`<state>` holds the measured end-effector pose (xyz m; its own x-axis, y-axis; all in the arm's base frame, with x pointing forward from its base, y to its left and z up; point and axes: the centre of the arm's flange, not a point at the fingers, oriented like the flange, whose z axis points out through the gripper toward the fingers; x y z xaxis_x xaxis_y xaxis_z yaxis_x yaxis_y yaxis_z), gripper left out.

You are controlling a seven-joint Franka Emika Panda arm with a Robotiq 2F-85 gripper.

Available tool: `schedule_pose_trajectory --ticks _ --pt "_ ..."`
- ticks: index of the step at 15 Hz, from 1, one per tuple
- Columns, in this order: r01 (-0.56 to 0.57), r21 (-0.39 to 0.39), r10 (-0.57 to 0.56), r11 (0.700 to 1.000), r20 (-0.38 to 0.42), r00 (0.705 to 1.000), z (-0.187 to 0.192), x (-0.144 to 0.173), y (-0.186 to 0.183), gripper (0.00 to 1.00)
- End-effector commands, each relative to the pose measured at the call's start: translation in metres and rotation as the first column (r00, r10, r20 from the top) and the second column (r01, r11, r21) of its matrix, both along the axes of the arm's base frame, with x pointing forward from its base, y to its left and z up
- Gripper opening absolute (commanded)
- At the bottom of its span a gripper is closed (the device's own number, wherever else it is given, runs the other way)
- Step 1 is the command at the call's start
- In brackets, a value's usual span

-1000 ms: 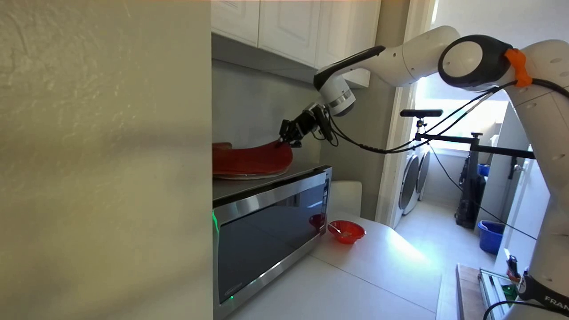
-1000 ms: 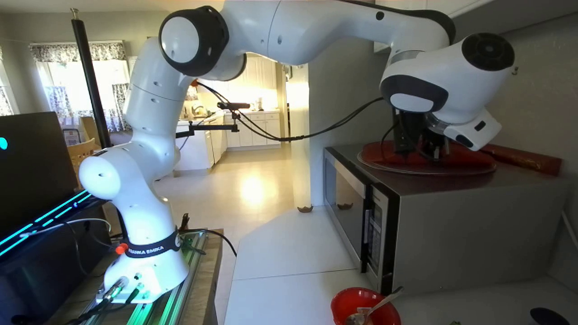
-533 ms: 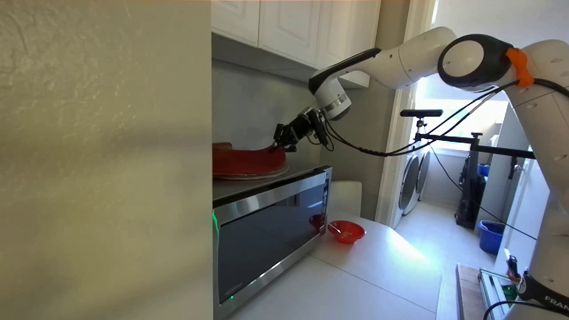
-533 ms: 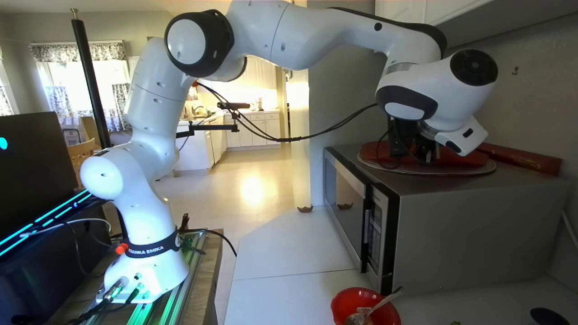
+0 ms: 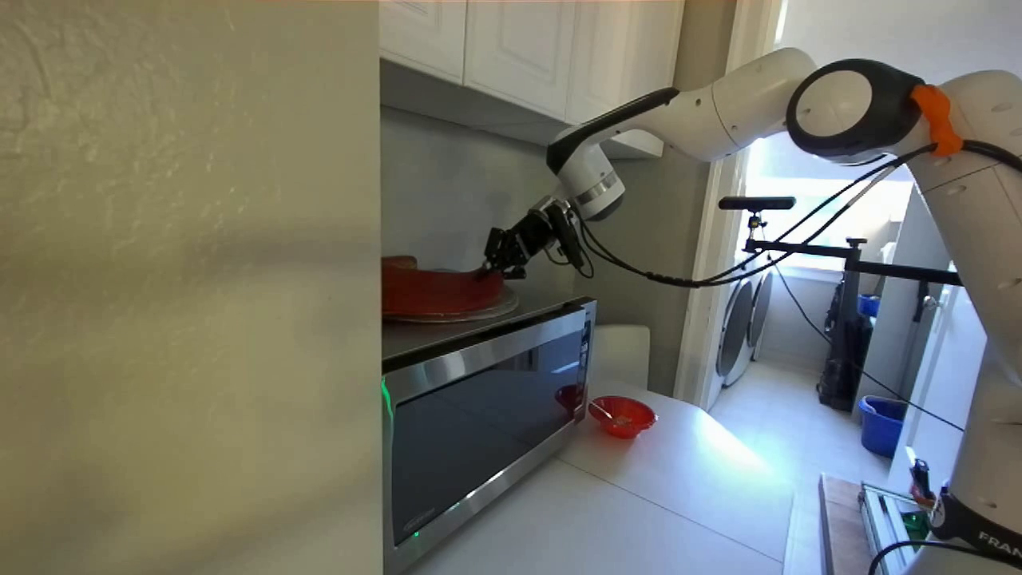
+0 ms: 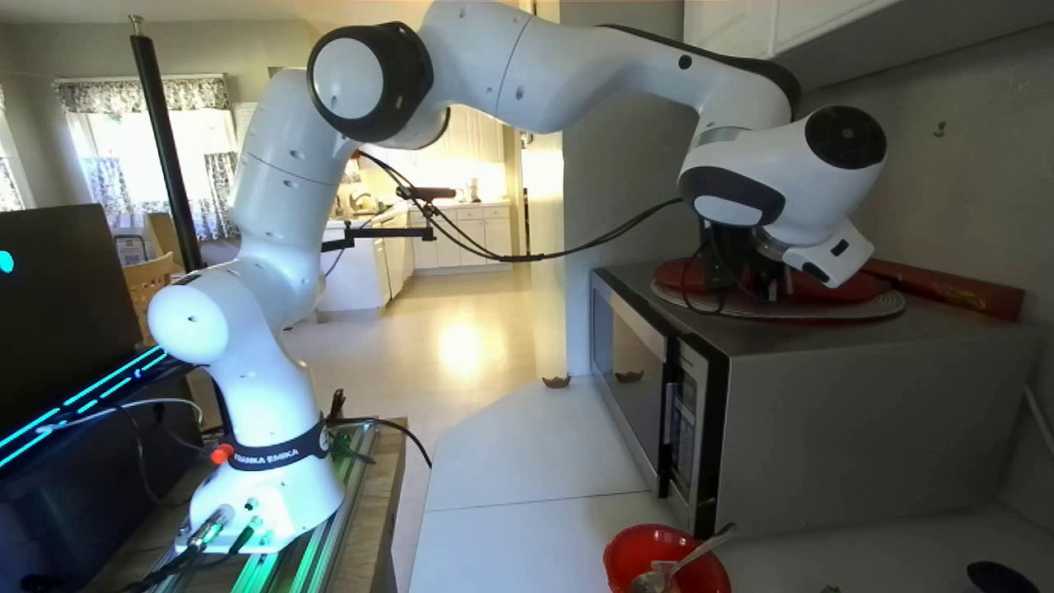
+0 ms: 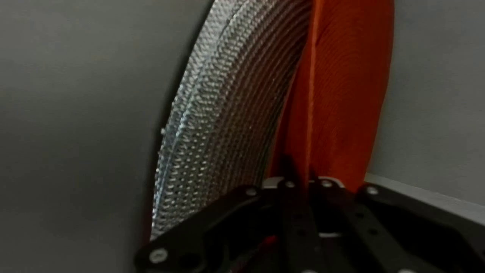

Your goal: Put the orange object on the microwave

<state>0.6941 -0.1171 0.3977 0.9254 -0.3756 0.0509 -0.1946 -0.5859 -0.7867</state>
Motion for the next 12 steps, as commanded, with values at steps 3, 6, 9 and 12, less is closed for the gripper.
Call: schedule_pose_trajectory --ticks 3,6,9,12 --pt "-0.027 -0.013 0.027 1.000 0.053 0.998 -0.013 0.002 0.013 0.01" --pt "-0.044 -0.037 0.047 0.998 0.083 0.995 -0.014 0.008 0.019 0.01" --pt "-0.048 -0.093 0.057 0.995 0.102 0.993 -0.015 0.009 0.014 0.29" --pt "-0.033 -0.161 0.048 0.986 0.087 0.995 -0.005 0.003 -0.006 0.49"
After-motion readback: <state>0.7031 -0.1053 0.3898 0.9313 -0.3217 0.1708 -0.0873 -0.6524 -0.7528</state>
